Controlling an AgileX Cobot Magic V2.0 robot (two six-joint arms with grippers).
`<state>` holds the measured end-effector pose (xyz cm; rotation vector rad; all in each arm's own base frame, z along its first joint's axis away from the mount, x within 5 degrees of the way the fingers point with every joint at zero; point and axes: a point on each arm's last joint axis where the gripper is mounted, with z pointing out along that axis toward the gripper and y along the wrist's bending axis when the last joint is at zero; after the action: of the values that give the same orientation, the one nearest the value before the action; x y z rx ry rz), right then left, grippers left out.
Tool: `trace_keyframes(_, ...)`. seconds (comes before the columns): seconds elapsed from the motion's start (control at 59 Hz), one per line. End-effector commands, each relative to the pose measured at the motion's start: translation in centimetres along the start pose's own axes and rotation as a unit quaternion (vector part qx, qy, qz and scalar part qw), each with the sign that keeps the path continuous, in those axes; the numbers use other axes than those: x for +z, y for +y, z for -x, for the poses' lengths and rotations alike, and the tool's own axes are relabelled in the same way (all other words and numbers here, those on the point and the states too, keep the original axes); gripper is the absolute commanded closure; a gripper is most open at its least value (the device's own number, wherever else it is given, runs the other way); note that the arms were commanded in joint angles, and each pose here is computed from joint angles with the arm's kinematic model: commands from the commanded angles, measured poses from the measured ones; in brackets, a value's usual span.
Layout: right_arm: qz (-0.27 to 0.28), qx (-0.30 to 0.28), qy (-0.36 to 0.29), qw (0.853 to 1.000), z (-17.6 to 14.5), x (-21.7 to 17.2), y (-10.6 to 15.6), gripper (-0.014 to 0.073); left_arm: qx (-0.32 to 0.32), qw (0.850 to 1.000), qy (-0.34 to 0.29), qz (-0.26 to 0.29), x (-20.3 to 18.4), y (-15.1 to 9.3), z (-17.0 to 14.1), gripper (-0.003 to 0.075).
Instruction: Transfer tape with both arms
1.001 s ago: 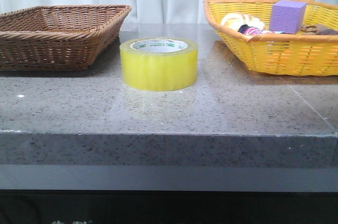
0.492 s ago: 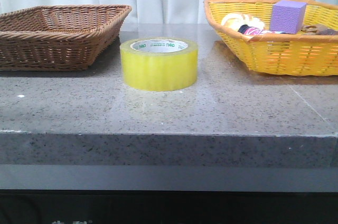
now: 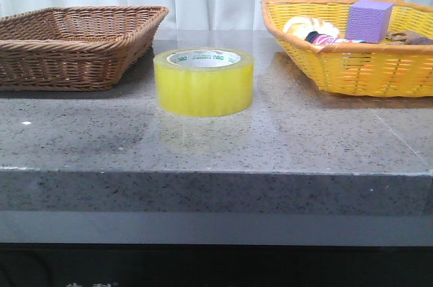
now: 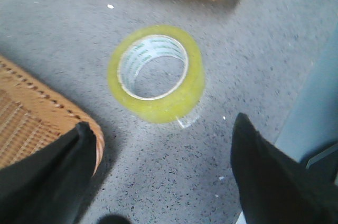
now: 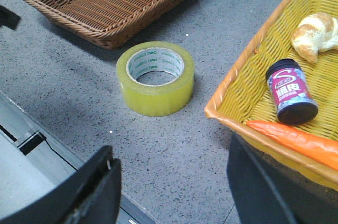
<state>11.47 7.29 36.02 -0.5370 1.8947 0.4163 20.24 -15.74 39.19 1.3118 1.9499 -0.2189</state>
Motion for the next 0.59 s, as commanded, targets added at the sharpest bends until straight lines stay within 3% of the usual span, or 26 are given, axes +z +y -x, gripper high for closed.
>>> trace_keyframes(0.0, -0.004, -0.001, -0.049, 0.999, 1.4, -0.5, 0.0, 0.0128, 0.036, 0.999, -0.022, -0.016, 0.0, 0.5, 2.1, 0.0195)
trace_keyframes(0.221, -0.004, -0.001, -0.049, 0.999, 1.4, -0.5, 0.0, 0.0128, 0.066, 0.995, -0.005, -0.074, 4.1, 1.6, 4.5, 0.0195)
trace_keyframes(0.577, -0.004, -0.001, -0.049, 0.999, 1.4, -0.5, 0.0, 0.0128, 0.057, 0.988, 0.051, -0.136, 10.7, 3.0, 5.8, 0.0195)
